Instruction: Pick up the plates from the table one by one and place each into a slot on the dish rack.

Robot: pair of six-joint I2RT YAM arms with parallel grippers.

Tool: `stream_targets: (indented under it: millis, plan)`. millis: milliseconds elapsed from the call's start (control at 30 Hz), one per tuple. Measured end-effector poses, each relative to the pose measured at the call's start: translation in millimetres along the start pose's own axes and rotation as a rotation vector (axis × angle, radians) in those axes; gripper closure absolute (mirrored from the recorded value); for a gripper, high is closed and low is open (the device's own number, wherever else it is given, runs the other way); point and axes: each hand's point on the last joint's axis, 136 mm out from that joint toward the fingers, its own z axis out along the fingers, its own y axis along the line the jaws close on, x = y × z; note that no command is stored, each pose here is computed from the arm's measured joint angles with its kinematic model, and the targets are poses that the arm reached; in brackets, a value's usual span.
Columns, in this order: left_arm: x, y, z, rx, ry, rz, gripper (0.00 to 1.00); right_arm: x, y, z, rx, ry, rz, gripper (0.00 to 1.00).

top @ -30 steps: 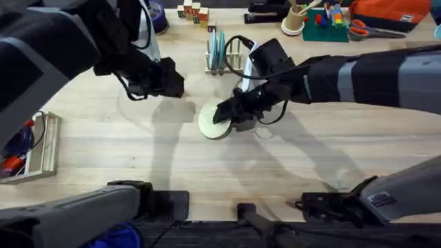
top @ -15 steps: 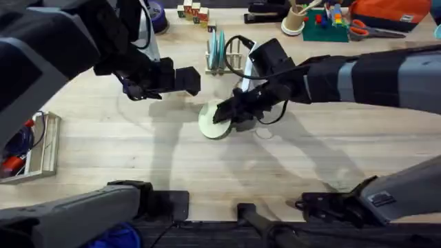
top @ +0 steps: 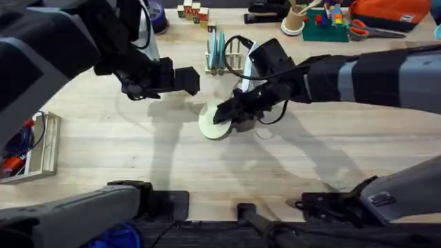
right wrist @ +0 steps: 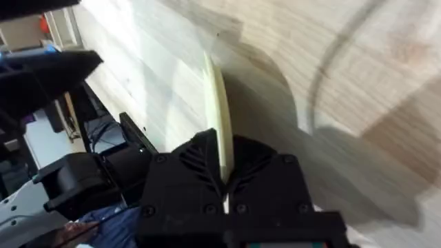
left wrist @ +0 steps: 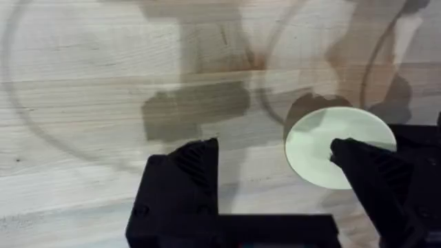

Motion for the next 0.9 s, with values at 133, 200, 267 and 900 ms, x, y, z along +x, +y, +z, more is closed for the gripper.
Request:
stream_targets:
  millis: [133,200,267,900]
  plan:
    - [-0.2,0.6,0.0,-0.004,-0.001,0.000,0.007,3.1,-2.0,-7.2,0.023,0.006,0.007,0.969]
    - [-0.4,0.7,0.0,-0.004,-0.002,0.000,0.006,2.9,-5.7,-14.6,0.046,0.001,0.017,0.969]
    - [-0.9,0.7,0.0,-0.004,-0.004,0.001,0.007,-0.9,-9.6,-23.3,0.074,-0.017,0.016,0.969]
    - [-8.1,2.9,-0.2,-0.019,-0.033,0.007,0.007,-73.7,26.2,-149.0,0.379,-0.343,-0.142,0.969]
